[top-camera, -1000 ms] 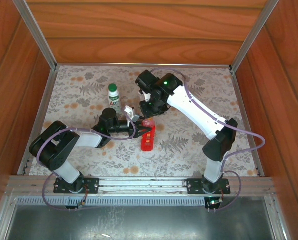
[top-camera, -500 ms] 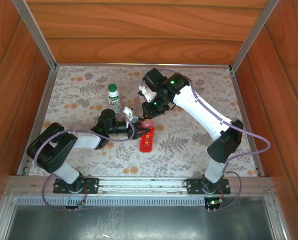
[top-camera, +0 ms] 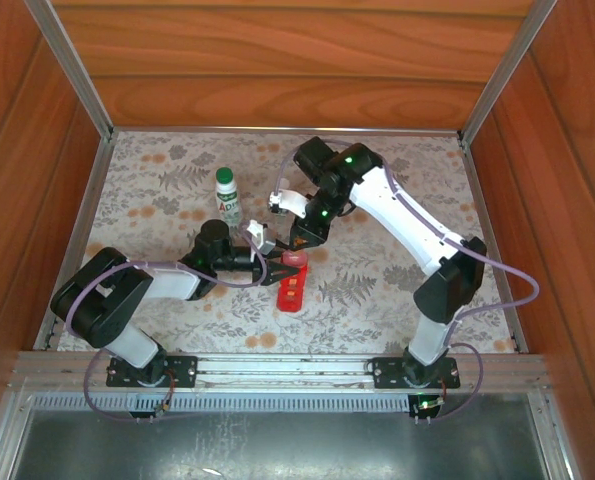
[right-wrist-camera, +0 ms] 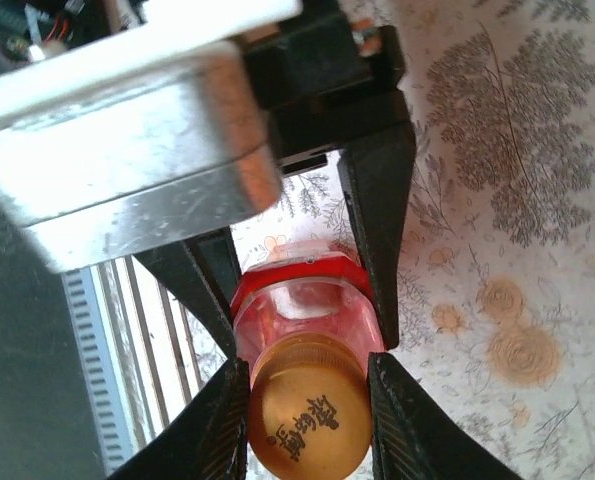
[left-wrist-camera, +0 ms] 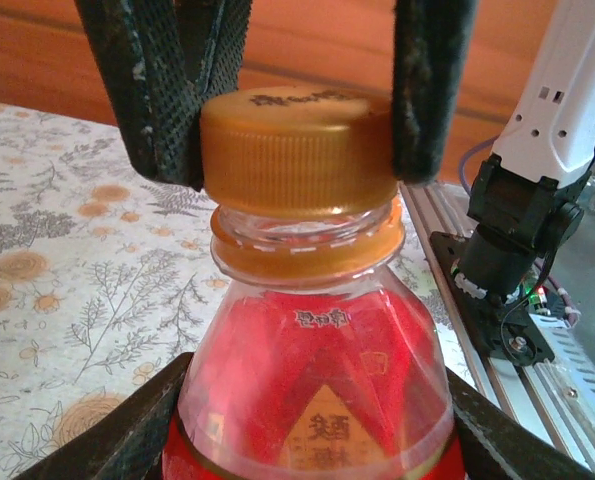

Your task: Screw on the bottle caps

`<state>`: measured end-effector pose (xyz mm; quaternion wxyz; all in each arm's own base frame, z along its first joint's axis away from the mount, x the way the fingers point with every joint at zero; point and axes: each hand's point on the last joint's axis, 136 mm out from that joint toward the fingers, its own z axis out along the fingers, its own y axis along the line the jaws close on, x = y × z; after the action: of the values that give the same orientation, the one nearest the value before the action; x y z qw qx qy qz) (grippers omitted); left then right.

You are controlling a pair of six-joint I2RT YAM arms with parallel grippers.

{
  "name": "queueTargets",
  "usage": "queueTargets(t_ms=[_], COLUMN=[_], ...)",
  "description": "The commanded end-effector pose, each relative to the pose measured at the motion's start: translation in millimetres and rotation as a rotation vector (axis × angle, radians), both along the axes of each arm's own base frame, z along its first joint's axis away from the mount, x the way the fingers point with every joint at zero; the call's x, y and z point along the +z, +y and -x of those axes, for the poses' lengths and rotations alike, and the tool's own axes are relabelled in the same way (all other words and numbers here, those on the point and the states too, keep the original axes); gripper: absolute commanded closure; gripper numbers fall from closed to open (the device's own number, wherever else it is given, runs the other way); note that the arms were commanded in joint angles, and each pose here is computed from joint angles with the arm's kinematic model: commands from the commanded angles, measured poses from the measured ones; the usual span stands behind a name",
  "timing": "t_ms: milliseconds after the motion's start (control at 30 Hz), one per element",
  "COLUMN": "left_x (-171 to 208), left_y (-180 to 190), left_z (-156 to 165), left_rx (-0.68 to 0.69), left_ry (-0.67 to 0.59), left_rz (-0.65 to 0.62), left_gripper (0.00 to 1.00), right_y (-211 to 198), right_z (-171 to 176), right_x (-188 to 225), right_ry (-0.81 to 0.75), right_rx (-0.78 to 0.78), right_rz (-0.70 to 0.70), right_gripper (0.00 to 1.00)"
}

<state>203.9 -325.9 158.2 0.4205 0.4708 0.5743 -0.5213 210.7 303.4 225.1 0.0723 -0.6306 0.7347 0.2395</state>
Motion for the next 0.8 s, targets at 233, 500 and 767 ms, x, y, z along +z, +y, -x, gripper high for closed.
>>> queueTargets(t_ms=[233,500,767], left_x=[-15,-13,-14], left_y=[10,10,10], left_z=[7,7,4], left_rx=[-0.017,-0.021,-0.006], left_ry=[0.067,0.062,0.055], left_rz=[-0.042,-0.04,-0.043], left_gripper=[0.46,0.46,0.47], right_y=[3,4,12], right_z=[15,17,5], right_x=[16,12,17], right_ry=[-0.064,-0.037,-0.064], right_rx=[0.292,0.265,0.154], right_rz=[-0.107,-0.106,-0.122], right_gripper=[0.77,0.77,0.36])
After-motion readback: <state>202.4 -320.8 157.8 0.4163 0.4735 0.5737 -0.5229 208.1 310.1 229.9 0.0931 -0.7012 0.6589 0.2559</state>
